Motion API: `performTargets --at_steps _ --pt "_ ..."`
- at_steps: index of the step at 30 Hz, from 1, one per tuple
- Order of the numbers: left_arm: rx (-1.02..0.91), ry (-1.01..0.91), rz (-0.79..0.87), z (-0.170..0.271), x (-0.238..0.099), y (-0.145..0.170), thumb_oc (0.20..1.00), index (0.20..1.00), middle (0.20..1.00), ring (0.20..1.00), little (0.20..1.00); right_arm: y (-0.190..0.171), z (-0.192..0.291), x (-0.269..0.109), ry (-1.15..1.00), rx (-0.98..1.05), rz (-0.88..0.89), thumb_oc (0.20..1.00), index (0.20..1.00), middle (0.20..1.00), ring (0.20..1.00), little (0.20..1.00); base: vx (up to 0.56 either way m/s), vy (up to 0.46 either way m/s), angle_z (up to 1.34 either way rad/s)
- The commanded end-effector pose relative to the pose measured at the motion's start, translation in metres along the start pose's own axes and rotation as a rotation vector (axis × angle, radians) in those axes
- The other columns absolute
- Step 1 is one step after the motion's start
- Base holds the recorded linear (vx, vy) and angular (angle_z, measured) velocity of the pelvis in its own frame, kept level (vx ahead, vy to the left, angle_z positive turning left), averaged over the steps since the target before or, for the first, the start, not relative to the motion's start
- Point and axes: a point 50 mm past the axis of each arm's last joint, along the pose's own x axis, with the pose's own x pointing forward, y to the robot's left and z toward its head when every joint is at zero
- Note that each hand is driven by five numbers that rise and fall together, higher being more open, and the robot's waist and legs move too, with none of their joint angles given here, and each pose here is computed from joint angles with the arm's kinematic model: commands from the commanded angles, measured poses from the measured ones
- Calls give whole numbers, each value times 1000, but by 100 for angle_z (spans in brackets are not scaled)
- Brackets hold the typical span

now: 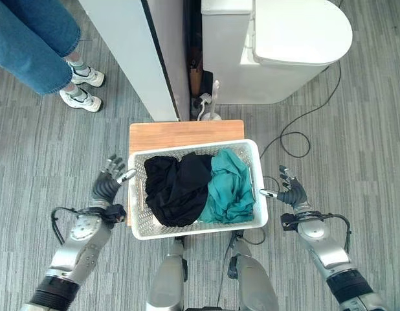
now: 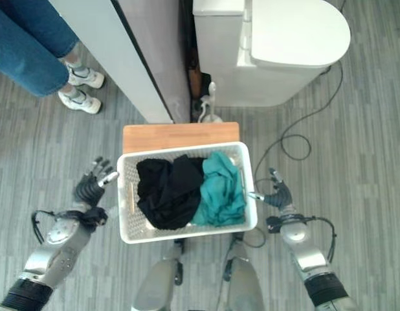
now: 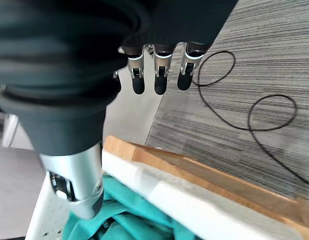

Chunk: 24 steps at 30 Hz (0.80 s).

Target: Grab the laundry basket,head to the washer,open it,put in the laundry and shut it.

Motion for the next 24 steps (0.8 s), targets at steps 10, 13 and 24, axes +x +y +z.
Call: performTargets --at_steps 10,13,24 --pt "365 31 35 -8 -4 34 1000 1000 1000 1000 1000 -4 11 -3 -69 27 15 1000 1000 1000 1000 1000 0 0 0" --pt "377 62 54 -19 -2 32 1000 1000 1000 1000 1000 -3 12 -3 -75 33 14 1000 1000 1000 1000 1000 0 0 0" --pt "377 220 137 -69 10 22 1000 1000 1000 1000 1000 6 22 -1 -115 42 45 1000 1000 1000 1000 1000 -13 -2 -5"
